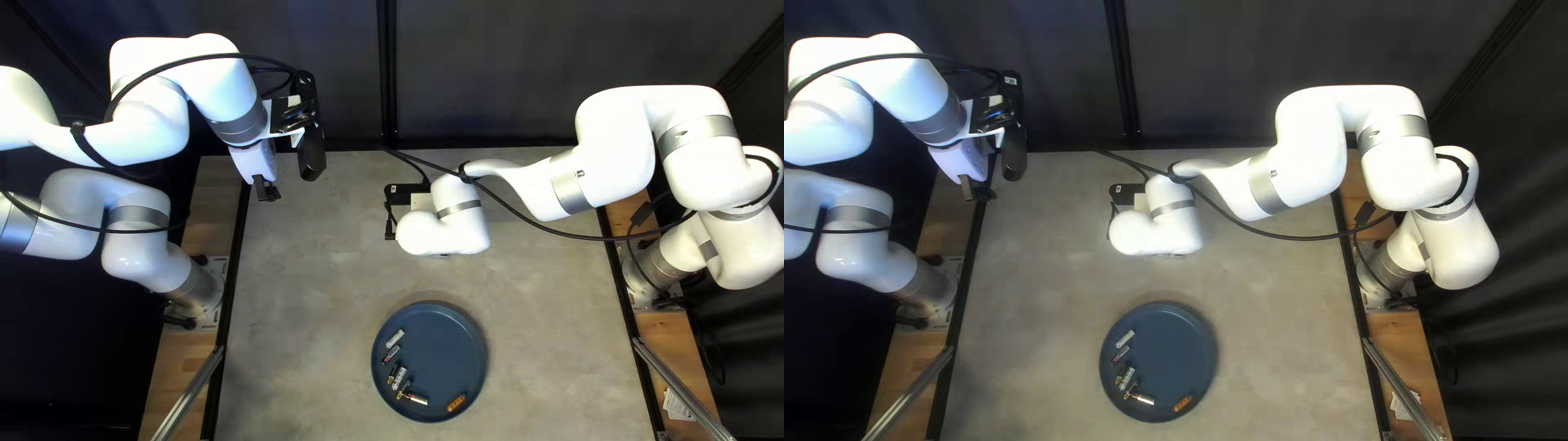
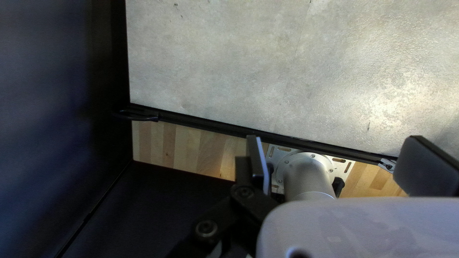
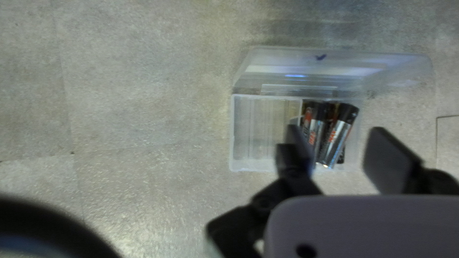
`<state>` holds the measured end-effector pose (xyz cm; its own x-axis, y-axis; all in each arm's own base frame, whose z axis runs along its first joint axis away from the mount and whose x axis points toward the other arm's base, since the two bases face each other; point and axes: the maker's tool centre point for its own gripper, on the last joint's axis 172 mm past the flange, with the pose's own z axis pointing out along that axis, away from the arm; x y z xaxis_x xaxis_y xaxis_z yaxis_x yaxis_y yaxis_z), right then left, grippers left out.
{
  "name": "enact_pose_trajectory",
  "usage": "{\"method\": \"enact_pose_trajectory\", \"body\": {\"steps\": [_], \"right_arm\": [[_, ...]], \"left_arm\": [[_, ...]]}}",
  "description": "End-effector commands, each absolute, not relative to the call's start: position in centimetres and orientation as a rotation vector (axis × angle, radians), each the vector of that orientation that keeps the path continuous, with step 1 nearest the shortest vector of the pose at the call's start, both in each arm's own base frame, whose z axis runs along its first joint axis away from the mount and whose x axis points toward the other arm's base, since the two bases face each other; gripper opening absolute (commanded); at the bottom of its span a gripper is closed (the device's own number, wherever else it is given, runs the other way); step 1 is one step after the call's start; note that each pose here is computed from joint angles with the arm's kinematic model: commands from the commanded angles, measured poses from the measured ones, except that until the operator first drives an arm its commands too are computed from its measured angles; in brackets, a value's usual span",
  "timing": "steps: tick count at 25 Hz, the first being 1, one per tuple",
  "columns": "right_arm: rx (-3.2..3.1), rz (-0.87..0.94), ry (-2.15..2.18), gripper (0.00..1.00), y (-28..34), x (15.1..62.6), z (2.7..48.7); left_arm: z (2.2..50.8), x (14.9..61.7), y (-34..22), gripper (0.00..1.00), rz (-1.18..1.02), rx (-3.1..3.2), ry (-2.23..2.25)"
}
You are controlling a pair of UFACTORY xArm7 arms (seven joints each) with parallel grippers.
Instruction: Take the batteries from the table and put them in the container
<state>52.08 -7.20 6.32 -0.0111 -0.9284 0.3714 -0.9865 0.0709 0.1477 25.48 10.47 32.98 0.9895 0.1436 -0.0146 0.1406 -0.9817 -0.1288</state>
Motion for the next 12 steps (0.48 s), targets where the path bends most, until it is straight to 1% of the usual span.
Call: {"method": "enact_pose_trajectory", "body": {"steps": [1,7,12], "right_arm": [[1.913,0.213,-1.997,1.00,-7.1,52.0,6.1],[2.003,0.215,-2.005,1.00,-5.8,51.9,6.7],[2.086,0.236,-2.011,1.00,-3.8,51.4,8.4]], "left_arm": [[33.0,25.5,10.5,1.00,0.036,-3.006,-0.216],[33.0,25.5,10.5,1.00,0.036,-3.006,-0.216],[33.0,25.5,10.5,1.00,0.036,-3.006,-0.216]]}}
